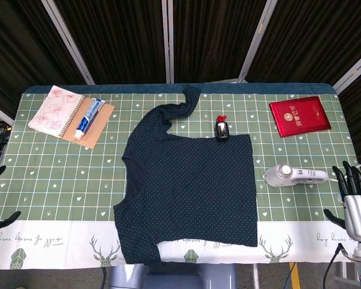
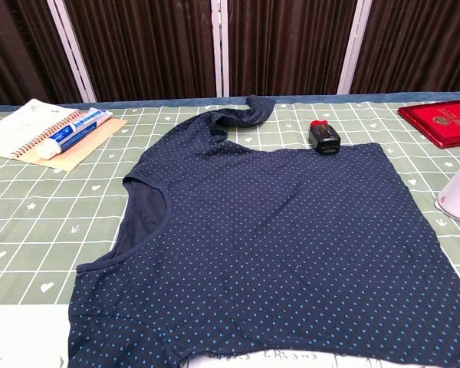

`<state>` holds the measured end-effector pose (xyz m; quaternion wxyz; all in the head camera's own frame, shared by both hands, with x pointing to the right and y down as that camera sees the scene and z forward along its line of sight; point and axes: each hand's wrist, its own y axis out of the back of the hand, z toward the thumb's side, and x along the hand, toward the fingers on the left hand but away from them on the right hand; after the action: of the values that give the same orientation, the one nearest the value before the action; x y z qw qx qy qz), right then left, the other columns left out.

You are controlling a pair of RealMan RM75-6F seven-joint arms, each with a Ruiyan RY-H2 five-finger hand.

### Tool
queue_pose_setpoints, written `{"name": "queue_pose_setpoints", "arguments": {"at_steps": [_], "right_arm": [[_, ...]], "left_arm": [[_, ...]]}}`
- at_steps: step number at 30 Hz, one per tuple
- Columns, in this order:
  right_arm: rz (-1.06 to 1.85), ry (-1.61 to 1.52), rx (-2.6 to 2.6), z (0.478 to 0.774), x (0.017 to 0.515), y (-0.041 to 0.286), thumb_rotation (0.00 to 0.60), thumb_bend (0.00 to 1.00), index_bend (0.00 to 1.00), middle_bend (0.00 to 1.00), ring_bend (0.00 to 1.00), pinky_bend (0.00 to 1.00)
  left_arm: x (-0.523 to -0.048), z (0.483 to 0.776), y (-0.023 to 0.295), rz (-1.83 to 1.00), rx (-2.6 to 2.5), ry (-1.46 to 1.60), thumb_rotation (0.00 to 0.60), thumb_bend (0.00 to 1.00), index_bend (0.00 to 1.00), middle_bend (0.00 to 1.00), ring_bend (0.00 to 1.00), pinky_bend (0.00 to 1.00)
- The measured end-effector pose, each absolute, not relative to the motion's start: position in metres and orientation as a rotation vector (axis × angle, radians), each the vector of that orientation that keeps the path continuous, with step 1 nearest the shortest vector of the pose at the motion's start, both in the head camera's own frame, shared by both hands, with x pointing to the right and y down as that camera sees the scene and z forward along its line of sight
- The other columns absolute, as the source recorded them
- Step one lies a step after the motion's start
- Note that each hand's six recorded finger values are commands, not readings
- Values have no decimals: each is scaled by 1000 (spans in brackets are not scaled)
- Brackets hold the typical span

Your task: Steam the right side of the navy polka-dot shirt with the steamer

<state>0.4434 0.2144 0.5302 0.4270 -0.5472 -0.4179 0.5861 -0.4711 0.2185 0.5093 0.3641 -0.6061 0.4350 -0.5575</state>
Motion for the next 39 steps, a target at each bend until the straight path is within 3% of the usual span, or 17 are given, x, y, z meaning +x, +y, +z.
{"name": "queue_pose_setpoints", "arguments": {"at_steps": [13, 39], "right_arm": [[1505, -1025, -1404, 544, 446, 214, 600, 0, 0, 0, 0, 0], [1589, -903, -1475, 665, 474, 138, 600, 2, 41, 21, 0, 0]], "left_arm": [[-471, 511, 217, -1436, -1560, 1114, 600, 0, 0, 0, 0, 0], [-478, 533, 207, -1531, -1527, 1088, 600, 0, 0, 0, 0, 0]]}}
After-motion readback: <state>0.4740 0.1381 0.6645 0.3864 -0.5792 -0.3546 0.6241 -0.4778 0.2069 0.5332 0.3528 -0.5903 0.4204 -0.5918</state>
